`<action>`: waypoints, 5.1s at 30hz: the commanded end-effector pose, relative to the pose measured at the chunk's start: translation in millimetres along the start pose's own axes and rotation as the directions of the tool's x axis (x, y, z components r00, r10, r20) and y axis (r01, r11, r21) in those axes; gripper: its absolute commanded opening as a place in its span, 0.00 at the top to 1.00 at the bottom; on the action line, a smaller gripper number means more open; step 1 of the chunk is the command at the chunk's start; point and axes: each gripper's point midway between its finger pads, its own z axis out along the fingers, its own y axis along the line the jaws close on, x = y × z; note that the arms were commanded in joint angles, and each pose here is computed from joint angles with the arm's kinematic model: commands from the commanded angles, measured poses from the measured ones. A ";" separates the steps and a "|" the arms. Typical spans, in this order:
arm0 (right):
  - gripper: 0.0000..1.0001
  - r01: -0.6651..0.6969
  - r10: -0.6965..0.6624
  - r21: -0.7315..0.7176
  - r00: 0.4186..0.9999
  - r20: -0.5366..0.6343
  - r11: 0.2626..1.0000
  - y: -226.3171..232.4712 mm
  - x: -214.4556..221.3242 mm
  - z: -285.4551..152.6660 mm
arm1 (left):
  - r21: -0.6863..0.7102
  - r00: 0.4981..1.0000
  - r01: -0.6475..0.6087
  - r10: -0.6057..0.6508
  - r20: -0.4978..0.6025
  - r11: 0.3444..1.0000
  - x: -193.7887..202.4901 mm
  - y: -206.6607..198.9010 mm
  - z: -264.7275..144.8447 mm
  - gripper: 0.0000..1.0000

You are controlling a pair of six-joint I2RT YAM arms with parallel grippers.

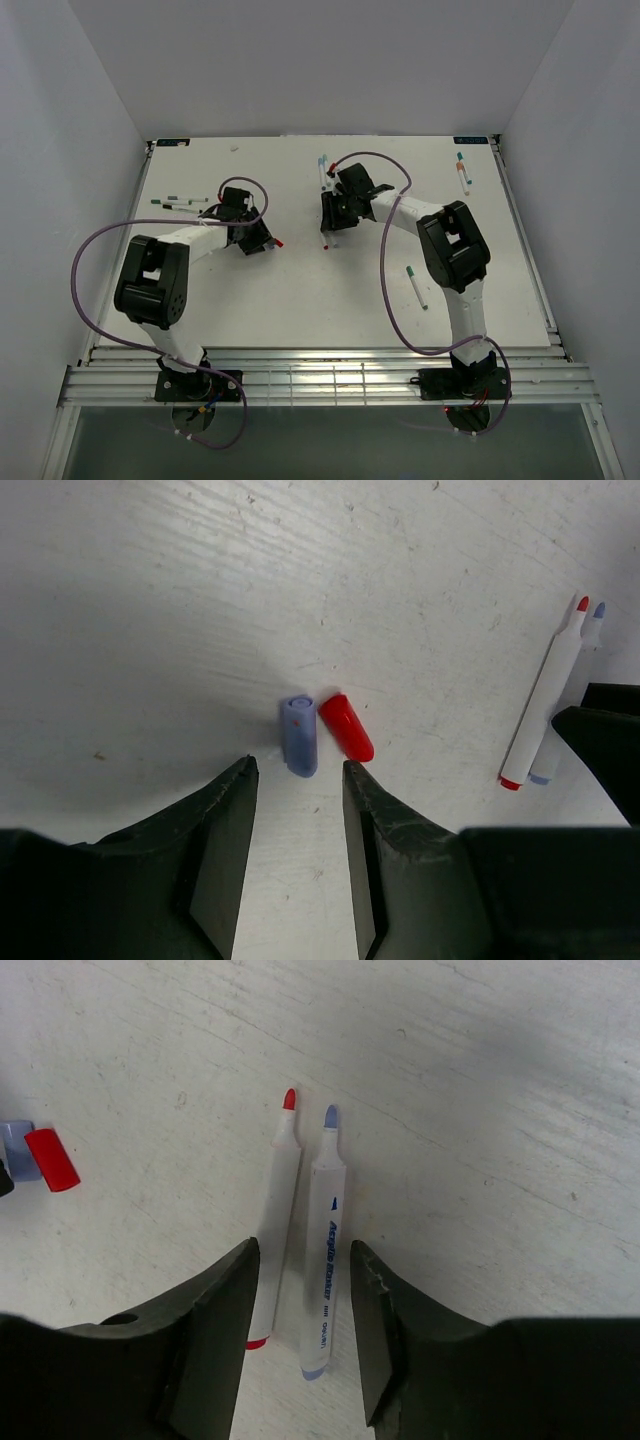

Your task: Open the pen caps

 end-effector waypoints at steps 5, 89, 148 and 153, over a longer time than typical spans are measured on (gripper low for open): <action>0.46 0.002 -0.008 0.042 0.989 0.151 0.999 1.9 -47.7 -69.0 | 0.069 0.989 -0.048 0.037 0.146 0.996 -24.1 -19.8 -56.2 0.47; 0.92 0.008 -0.009 -0.138 1.000 -0.002 0.990 122.0 90.2 -140.9 | 0.601 0.985 -0.137 0.173 -0.003 0.787 80.9 -128.0 -102.1 0.39; 0.92 0.043 -0.048 -0.113 0.998 -0.041 0.993 137.0 97.1 -111.6 | 0.543 0.993 -0.084 0.114 -0.023 0.836 68.7 -130.4 -94.0 1.00; 0.92 -0.002 -0.018 -0.186 0.995 -0.103 0.983 149.9 148.7 -118.7 | 0.527 0.992 -0.129 0.119 0.053 0.840 26.2 -136.7 -87.5 1.00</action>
